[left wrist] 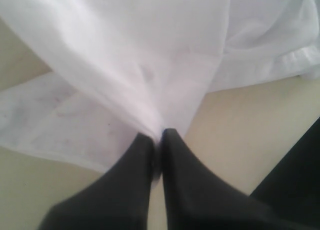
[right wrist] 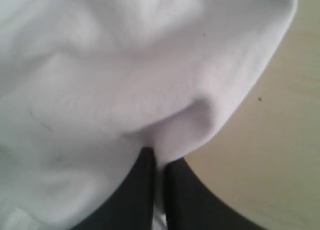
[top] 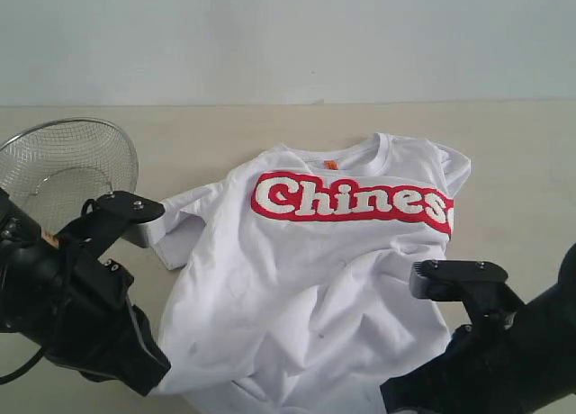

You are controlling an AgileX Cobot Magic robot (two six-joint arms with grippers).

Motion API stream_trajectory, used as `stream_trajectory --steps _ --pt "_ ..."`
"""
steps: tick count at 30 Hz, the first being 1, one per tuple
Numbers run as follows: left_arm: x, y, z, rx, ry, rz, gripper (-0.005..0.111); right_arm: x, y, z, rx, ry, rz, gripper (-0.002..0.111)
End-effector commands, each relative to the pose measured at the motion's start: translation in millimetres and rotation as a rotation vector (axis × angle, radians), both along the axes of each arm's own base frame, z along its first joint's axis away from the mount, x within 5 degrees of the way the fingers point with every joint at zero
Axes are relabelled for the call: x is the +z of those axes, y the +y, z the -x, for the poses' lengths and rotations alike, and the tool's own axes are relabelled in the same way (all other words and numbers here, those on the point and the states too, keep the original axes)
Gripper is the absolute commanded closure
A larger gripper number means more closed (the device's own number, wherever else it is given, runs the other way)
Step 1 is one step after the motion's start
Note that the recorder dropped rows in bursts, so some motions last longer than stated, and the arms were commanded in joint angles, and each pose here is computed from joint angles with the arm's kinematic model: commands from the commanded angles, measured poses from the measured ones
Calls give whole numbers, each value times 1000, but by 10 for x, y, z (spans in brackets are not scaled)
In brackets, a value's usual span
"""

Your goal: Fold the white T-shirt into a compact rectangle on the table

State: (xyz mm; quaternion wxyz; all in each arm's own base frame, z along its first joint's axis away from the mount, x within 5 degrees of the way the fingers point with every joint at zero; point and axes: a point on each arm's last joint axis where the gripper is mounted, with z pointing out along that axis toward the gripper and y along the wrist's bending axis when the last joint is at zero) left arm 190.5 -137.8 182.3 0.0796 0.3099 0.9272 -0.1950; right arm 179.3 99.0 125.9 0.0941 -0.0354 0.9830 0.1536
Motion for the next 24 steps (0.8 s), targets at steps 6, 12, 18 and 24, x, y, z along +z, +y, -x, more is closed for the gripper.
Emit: stream_trajectory --steps 6,12,18,24 --pt "26 -19 39 -2 30 8 102 277 13 28 53 -67 -47 108" --pt "28 -24 41 4 35 15 102 425 74 -43 77 -77 -79 108" --pt "65 -45 32 2 46 28 102 606 141 -193 101 -138 -95 108" --pt "178 -94 -42 -7 20 49 102 694 134 -212 161 -95 -41 108"
